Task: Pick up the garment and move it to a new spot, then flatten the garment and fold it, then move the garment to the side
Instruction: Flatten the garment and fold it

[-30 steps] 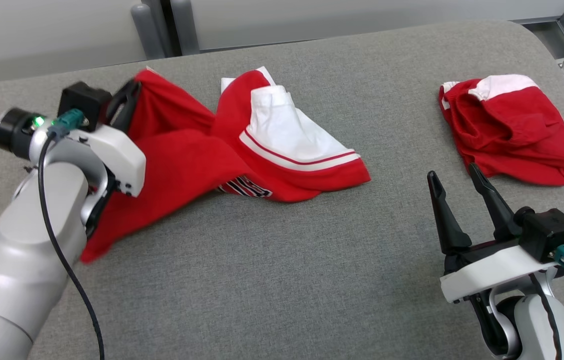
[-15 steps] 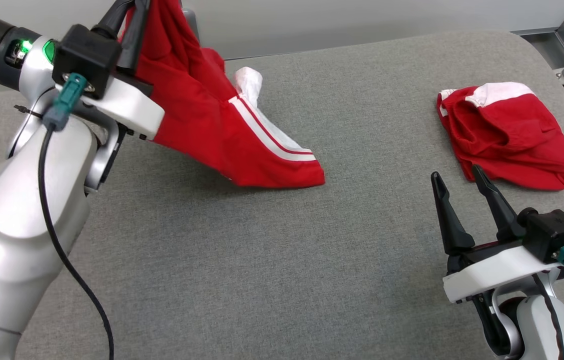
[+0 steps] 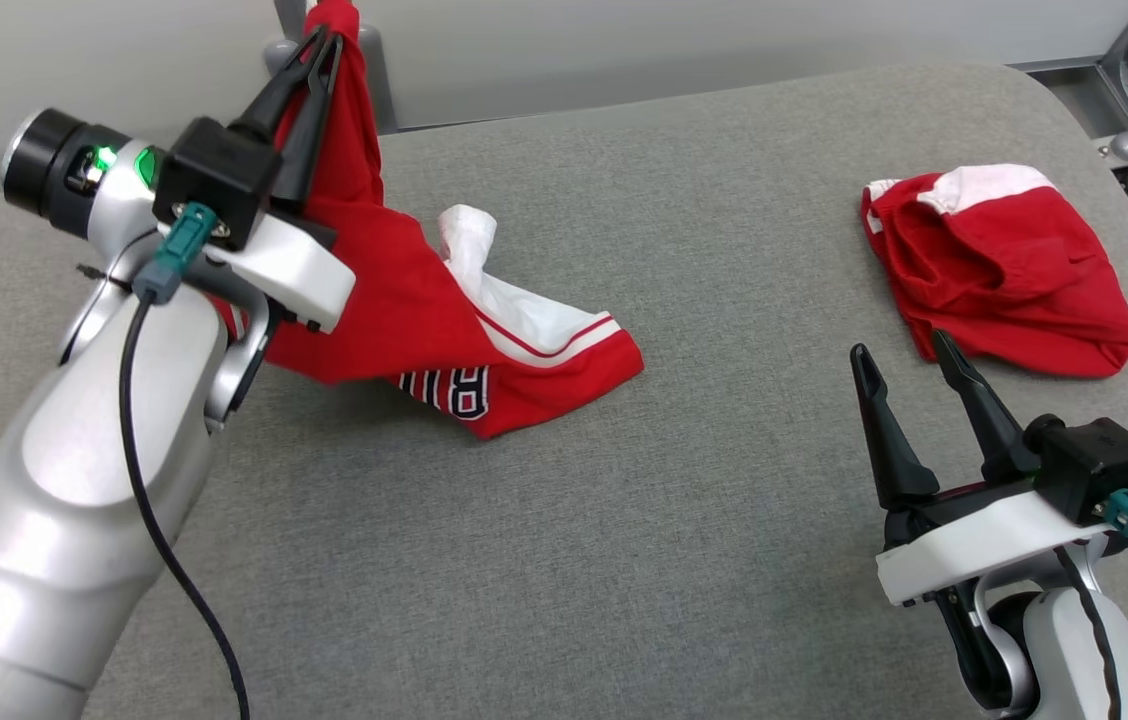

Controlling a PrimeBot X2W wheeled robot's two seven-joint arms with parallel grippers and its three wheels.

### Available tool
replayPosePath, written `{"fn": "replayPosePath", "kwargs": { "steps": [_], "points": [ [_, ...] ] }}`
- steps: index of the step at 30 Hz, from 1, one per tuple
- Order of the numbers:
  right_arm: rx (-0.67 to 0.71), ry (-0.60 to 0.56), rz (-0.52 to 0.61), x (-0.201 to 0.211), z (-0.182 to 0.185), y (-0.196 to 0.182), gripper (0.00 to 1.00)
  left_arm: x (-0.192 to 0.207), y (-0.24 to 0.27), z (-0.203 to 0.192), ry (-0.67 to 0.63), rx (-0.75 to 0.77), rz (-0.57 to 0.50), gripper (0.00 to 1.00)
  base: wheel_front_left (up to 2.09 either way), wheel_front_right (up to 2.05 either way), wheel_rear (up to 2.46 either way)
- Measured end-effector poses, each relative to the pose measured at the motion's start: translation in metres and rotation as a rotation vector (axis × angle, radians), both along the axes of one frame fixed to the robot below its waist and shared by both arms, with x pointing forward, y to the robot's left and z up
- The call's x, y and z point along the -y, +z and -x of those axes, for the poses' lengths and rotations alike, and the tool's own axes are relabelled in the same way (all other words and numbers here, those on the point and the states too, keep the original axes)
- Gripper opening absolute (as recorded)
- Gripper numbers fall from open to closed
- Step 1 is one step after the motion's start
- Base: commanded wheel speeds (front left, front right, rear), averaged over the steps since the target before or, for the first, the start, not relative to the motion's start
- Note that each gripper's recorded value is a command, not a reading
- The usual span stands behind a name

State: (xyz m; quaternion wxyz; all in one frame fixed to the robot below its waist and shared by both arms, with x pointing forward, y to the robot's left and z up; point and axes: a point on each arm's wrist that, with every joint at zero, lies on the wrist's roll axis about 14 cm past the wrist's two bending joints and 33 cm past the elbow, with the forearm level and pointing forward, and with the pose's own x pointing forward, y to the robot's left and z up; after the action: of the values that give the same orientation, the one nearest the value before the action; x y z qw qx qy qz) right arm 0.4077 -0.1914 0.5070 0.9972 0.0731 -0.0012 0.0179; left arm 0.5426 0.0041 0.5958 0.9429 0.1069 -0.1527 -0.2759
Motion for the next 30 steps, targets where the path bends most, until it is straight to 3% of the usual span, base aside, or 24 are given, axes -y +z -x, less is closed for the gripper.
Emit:
{"fn": "replayPosePath", "kwargs": {
  "steps": [3, 9, 12, 16, 19, 22, 30],
  "points": [
    [-0.001, -0.013, 0.001, 0.005, 0.001, -0.001, 1.0, 0.007, 0.014, -0.008, -0.01, 0.025, 0.013, 0.0, 0.0, 0.0, 0.0],
    [0.0, -0.038, 0.001, 0.013, 0.001, -0.003, 1.0, 0.023, 0.103, -0.006, -0.038, 0.26, 0.133, 0.0, 0.0, 0.0, 0.0],
    [-0.004, -0.041, -0.001, 0.014, 0.0, -0.006, 1.0, 0.023, 0.111, 0.003, -0.047, 0.306, 0.141, 0.0, 0.0, 0.0, 0.0],
    [-0.007, -0.038, -0.004, 0.013, -0.002, -0.008, 1.0, 0.016, 0.06, 0.005, -0.03, 0.186, 0.104, 0.0, 0.0, 0.0, 0.0],
    [-0.012, -0.019, -0.01, 0.006, -0.005, -0.01, 1.0, -0.002, -0.026, 0.011, 0.016, -0.03, 0.032, 0.0, 0.0, 0.0, 0.0],
    [-0.013, -0.004, -0.012, 0.001, -0.008, -0.011, 1.0, -0.015, -0.078, 0.022, 0.046, -0.17, -0.01, 0.0, 0.0, 0.0, 0.0],
    [-0.012, 0.02, -0.015, -0.007, -0.011, -0.01, 1.0, -0.049, -0.15, 0.041, 0.137, -0.388, -0.057, 0.0, 0.0, 0.0, 0.0]
  ]
}}
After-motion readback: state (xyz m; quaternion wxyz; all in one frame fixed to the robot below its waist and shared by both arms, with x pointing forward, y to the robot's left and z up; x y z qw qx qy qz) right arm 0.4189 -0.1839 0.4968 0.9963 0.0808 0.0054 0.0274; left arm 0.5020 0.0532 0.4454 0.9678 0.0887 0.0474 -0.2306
